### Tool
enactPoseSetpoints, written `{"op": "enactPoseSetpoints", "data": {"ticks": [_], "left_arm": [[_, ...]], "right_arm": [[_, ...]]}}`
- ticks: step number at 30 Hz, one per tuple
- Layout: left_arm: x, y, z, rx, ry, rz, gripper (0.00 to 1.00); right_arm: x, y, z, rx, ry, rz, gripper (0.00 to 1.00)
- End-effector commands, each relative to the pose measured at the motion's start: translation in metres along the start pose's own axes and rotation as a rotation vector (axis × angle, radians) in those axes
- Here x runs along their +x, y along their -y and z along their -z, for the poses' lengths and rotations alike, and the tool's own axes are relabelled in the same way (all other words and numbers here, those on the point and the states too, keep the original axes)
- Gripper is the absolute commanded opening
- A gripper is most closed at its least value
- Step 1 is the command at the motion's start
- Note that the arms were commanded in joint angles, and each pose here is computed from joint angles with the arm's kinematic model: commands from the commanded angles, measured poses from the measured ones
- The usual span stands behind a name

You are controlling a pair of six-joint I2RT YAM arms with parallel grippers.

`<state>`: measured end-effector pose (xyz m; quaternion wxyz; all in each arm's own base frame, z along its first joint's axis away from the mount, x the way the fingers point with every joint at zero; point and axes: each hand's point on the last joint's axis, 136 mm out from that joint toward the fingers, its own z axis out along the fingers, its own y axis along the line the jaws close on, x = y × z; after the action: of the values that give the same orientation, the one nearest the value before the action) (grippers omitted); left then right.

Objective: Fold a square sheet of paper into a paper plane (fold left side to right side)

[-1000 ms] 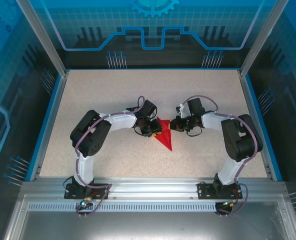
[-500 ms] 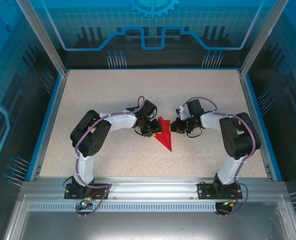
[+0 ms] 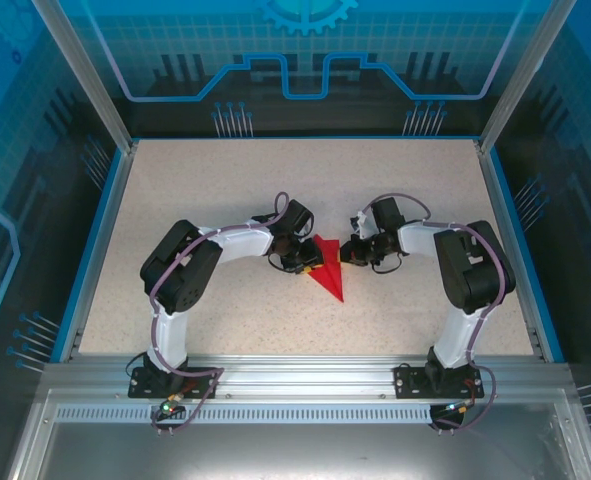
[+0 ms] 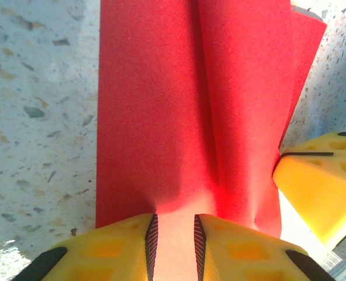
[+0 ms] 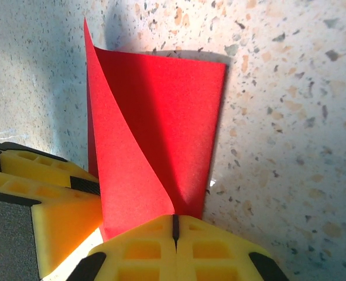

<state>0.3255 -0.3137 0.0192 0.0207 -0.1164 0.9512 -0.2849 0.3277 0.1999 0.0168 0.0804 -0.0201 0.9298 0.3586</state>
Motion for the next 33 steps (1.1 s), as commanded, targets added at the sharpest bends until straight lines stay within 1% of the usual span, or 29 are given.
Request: {"op": "enactPoseSetpoints", "data": {"ticks": [1, 7, 12, 16, 20, 23, 27, 33], "left_arm": [[0.004, -0.006, -0.008, -0.031, -0.024, 0.008, 0.28], [0.004, -0.005, -0.008, -0.029, -0.026, 0.007, 0.28], [0.003, 0.004, -0.002, -0.004, -0.023, -0.006, 0.28], [0.001, 0.015, 0.016, 0.013, -0.001, -0.040, 0.29], [-0.002, 0.028, 0.041, 0.034, 0.033, -0.074, 0.32], [-0.002, 0.037, 0.053, 0.052, 0.047, -0.092, 0.33], [-0.001, 0.044, 0.052, 0.069, 0.039, -0.100, 0.32], [-0.002, 0.057, 0.030, 0.117, -0.012, -0.105, 0.28]], "right_arm": [[-0.001, 0.009, -0.001, 0.023, -0.015, -0.008, 0.00], [0.005, 0.012, -0.004, 0.045, -0.037, -0.009, 0.00], [0.015, 0.021, -0.009, 0.078, -0.071, -0.025, 0.00], [0.021, 0.030, -0.011, 0.107, -0.089, -0.043, 0.00], [0.022, 0.030, -0.012, 0.108, -0.095, -0.042, 0.00], [0.022, 0.030, -0.013, 0.105, -0.096, -0.039, 0.00], [0.022, 0.029, -0.013, 0.105, -0.096, -0.035, 0.00], [0.022, 0.029, -0.013, 0.105, -0.096, -0.033, 0.00]]}}
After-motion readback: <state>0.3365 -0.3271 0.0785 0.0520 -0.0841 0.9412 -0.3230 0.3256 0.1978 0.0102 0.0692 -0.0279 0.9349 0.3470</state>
